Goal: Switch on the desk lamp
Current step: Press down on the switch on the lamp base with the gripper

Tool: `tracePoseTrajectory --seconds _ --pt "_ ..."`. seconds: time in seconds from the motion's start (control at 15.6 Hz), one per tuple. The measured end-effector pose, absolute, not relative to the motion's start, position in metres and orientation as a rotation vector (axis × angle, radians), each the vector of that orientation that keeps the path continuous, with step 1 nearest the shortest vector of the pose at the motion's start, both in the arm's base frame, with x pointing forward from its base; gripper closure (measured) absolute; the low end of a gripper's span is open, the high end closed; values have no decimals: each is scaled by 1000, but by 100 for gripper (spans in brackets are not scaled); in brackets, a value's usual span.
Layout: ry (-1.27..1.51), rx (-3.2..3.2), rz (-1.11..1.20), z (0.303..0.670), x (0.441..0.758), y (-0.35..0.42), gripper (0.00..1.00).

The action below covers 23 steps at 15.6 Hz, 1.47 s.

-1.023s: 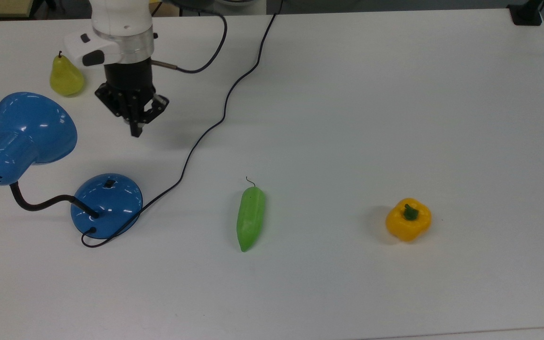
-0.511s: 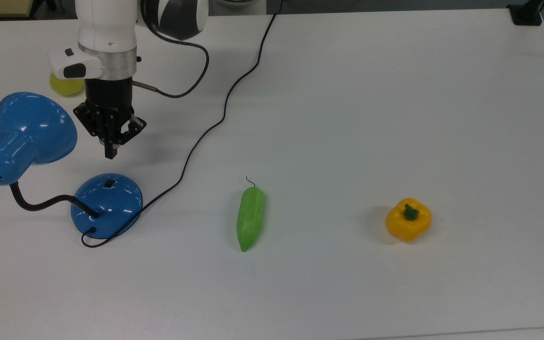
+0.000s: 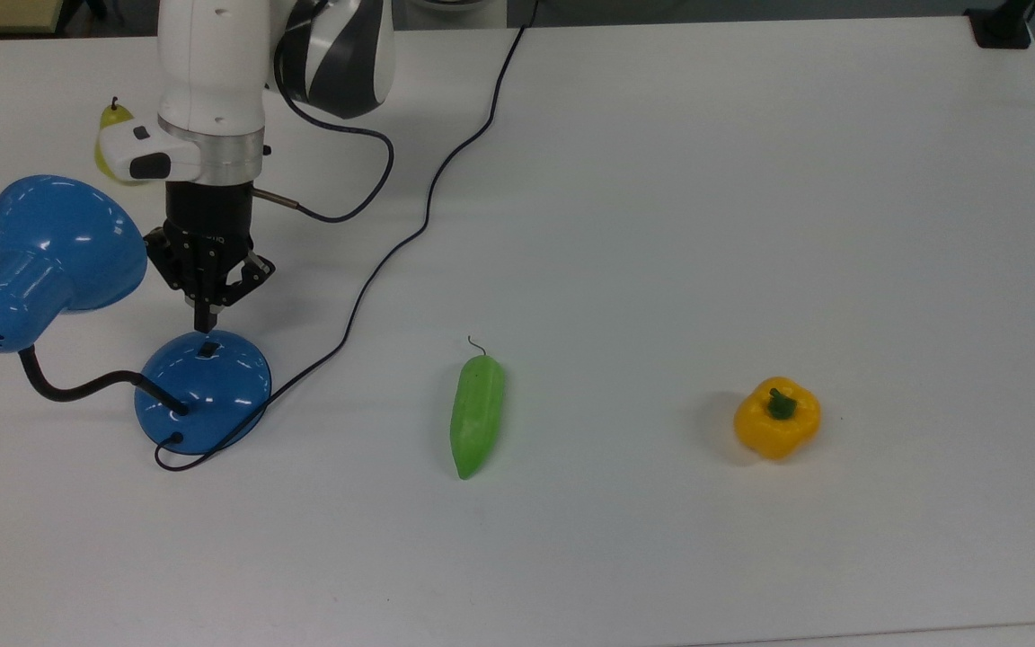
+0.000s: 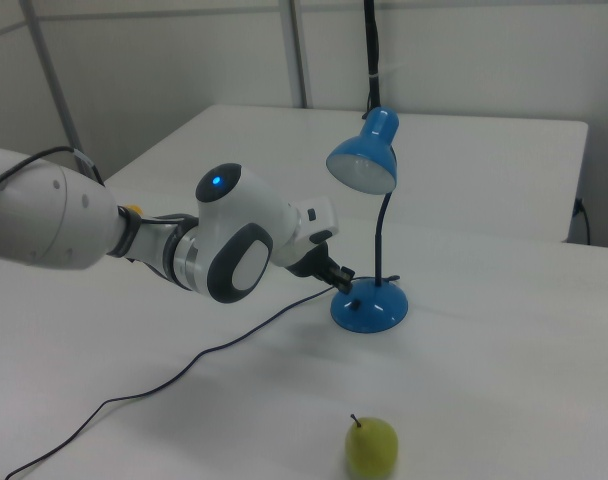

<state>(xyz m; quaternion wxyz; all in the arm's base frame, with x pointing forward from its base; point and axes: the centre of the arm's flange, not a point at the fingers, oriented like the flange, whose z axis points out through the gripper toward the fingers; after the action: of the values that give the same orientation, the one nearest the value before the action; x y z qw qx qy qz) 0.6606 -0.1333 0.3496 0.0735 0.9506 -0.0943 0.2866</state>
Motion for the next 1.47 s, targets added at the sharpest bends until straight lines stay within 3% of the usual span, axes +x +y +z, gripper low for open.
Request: tracePoseTrajectory --seconds 1.47 --pt "-277 2830 877 321 674 -142 99"
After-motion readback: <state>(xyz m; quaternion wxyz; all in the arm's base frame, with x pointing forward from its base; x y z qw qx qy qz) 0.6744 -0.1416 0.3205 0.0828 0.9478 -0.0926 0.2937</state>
